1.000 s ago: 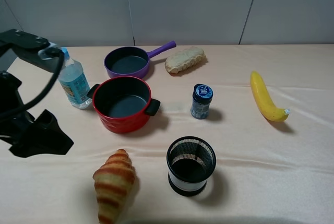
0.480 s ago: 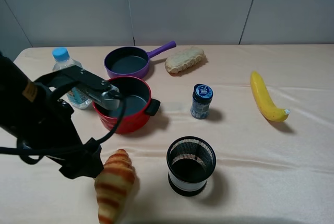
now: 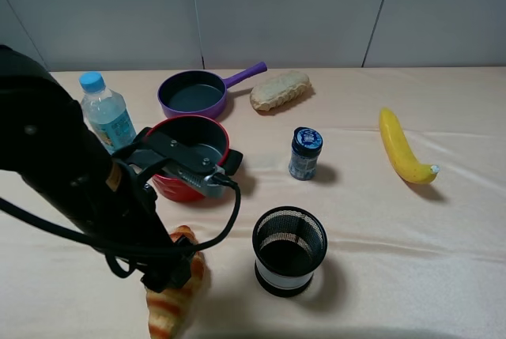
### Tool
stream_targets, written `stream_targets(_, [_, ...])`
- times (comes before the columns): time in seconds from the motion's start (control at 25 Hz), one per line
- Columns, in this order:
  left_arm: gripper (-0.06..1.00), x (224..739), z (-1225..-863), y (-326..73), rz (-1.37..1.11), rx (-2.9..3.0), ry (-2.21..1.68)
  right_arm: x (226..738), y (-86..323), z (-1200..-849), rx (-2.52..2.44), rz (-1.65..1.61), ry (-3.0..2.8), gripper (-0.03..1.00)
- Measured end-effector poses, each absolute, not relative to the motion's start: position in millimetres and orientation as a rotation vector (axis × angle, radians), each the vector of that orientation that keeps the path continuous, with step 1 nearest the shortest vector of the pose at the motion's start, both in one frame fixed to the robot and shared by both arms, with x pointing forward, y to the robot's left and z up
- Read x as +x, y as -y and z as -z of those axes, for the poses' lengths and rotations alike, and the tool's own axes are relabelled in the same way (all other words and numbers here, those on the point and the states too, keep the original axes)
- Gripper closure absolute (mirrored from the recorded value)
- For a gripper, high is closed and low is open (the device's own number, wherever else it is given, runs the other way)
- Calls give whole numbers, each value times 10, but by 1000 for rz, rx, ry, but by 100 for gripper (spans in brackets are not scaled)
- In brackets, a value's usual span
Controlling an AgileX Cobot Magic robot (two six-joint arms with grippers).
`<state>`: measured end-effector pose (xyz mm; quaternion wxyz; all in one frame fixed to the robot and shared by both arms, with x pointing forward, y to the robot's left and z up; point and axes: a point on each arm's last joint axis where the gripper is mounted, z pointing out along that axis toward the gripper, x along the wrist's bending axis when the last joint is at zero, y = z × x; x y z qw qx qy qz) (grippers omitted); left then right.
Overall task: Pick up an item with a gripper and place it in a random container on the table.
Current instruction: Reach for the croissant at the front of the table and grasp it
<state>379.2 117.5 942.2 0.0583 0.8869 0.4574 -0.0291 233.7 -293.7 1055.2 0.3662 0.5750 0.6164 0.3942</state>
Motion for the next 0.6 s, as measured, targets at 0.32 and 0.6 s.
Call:
stream_targets(0.32, [-1, 3817, -9176, -1057, 108, 2698, -1415, 2337, 2936, -10552, 1478, -1014, -1585, 27])
stream_targets(0.6, [-1, 3839, -9019, -984, 114, 2670, -1462, 2337, 2935, -10552, 1478, -1016, -1585, 27])
